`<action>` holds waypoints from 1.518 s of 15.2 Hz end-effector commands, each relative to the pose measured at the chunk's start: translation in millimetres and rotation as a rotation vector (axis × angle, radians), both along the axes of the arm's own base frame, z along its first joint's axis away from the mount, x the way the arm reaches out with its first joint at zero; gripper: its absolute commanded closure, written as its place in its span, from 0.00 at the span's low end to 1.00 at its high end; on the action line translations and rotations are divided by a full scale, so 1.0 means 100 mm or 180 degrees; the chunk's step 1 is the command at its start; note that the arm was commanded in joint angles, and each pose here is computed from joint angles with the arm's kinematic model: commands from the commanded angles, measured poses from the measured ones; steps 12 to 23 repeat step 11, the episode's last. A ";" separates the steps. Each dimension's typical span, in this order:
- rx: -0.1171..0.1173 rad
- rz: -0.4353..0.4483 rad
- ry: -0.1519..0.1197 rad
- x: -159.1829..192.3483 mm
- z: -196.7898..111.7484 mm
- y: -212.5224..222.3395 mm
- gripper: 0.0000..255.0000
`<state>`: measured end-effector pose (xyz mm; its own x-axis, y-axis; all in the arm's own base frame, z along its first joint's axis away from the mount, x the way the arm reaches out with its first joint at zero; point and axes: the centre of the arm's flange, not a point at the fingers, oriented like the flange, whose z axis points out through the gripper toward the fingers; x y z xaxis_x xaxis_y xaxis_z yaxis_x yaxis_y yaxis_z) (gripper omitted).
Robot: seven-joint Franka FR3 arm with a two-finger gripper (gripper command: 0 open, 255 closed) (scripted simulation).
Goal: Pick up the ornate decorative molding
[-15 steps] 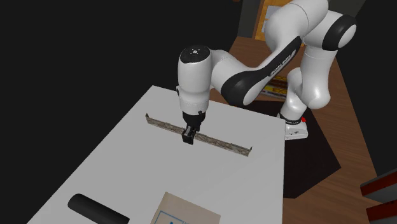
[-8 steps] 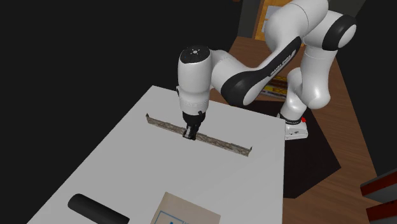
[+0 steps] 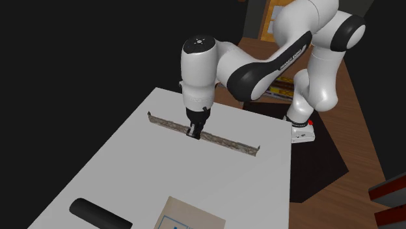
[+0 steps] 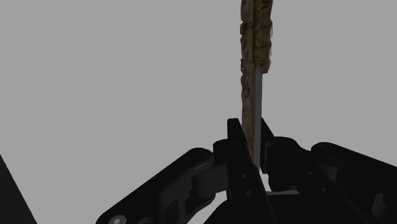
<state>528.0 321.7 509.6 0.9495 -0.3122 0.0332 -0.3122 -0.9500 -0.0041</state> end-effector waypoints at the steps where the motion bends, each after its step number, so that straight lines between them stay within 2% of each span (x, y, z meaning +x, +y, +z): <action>1: 0.0000 0.0000 0.0001 0.00 0.10 0.00 1.00; 9: 0.0000 0.0000 0.0001 0.00 0.53 0.00 1.00; 23: 0.0000 0.0000 0.0001 0.00 0.53 0.00 1.00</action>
